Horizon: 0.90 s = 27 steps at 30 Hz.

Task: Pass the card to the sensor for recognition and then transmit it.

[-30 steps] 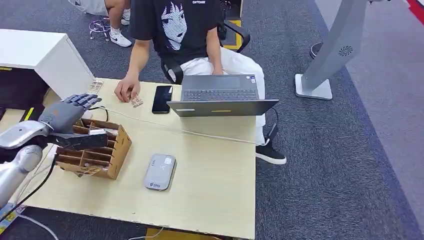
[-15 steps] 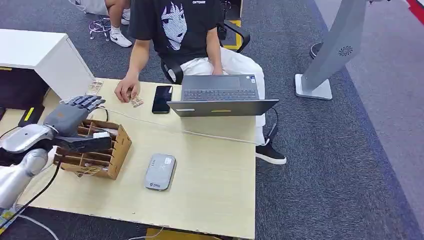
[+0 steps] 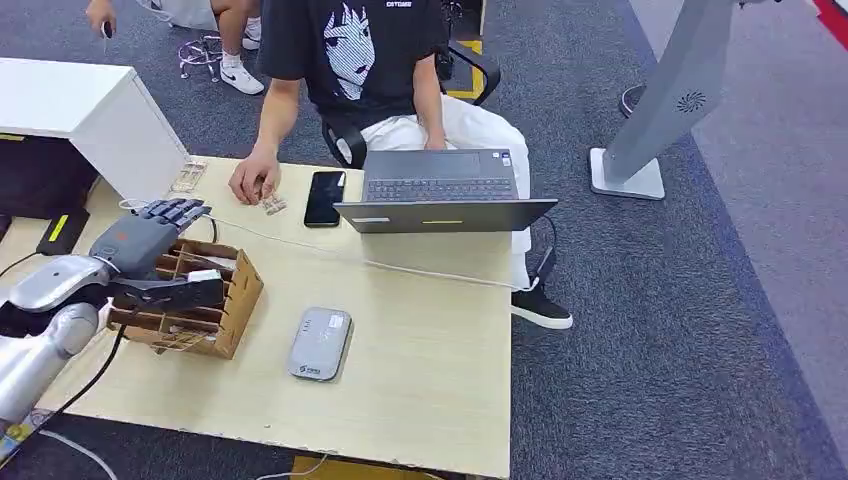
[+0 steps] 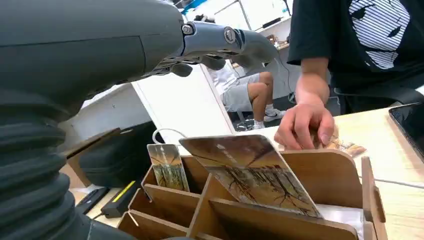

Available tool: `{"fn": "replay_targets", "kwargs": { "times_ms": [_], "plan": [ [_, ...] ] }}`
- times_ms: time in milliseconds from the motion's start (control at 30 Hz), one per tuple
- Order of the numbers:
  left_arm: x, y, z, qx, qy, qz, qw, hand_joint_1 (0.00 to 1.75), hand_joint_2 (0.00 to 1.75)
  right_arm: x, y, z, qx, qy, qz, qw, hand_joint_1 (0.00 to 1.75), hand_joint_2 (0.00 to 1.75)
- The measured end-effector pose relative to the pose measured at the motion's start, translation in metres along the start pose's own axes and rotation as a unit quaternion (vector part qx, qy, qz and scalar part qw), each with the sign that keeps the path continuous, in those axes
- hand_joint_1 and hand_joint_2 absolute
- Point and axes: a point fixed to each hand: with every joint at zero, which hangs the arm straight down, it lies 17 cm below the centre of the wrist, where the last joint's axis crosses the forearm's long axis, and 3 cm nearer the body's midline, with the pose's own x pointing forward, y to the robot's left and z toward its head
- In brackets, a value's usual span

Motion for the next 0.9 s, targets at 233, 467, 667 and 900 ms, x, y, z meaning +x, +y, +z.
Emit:
{"fn": "replay_targets", "kwargs": {
  "times_ms": [233, 467, 667, 900],
  "plan": [
    [0.001, -0.006, 0.001, -0.004, 0.000, 0.002, 1.000, 0.00, 1.75, -0.001, 0.000, 0.000, -0.001, 0.003, 0.000, 1.000, 0.00, 1.75],
    [0.002, -0.009, 0.003, 0.000, 0.003, 0.006, 1.000, 0.00, 1.75, -0.001, 0.000, 0.000, 0.000, 0.004, 0.000, 1.000, 0.00, 1.75],
    [0.001, -0.014, 0.004, 0.001, 0.007, 0.009, 1.000, 0.00, 1.75, -0.001, 0.000, 0.000, 0.000, 0.003, 0.000, 1.000, 0.00, 1.75],
    [0.001, -0.011, 0.003, 0.013, 0.015, 0.005, 1.000, 1.75, 1.75, 0.000, 0.002, 0.001, 0.002, 0.002, 0.000, 1.000, 0.00, 1.75]
  ]
}}
